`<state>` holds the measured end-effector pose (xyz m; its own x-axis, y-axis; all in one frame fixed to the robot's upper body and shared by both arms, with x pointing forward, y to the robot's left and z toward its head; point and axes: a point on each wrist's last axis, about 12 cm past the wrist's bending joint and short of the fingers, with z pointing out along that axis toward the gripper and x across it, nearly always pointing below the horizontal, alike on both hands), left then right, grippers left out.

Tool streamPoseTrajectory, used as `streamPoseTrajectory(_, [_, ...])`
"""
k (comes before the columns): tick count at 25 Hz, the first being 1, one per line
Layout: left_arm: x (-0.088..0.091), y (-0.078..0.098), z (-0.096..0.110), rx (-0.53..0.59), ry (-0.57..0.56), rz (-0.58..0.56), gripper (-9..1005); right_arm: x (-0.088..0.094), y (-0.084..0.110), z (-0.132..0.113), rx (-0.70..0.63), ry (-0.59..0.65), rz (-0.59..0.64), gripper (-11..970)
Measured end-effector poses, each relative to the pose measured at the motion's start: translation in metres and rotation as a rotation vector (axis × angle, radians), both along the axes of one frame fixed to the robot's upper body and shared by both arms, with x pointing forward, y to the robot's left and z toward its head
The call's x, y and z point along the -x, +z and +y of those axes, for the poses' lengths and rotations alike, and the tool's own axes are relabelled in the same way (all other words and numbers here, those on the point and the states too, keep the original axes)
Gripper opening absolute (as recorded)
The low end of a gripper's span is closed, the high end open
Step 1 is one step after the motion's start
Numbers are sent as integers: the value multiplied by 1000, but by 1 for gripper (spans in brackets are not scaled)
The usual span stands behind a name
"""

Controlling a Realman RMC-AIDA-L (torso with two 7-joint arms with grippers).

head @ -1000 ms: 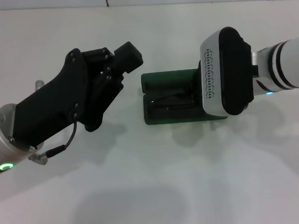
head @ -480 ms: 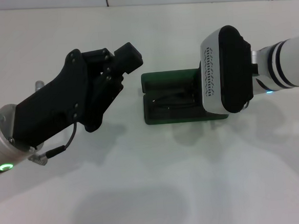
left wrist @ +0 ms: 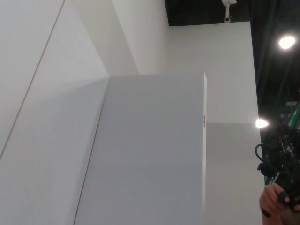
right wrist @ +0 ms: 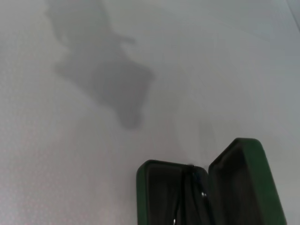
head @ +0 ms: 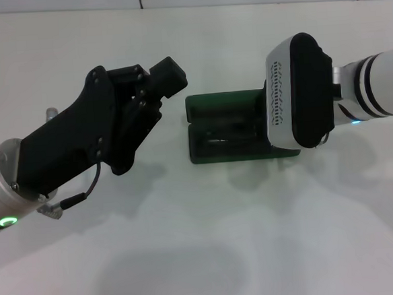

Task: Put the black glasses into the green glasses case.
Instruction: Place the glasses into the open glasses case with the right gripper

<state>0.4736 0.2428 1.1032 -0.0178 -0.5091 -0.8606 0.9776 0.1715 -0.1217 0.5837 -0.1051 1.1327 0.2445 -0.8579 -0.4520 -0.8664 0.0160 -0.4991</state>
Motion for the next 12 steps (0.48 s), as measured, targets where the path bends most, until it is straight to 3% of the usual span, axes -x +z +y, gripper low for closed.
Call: streamPoseTrajectory(12, [2, -1, 1, 1, 3, 5, 43, 7, 0, -2, -13, -11, 11, 118])
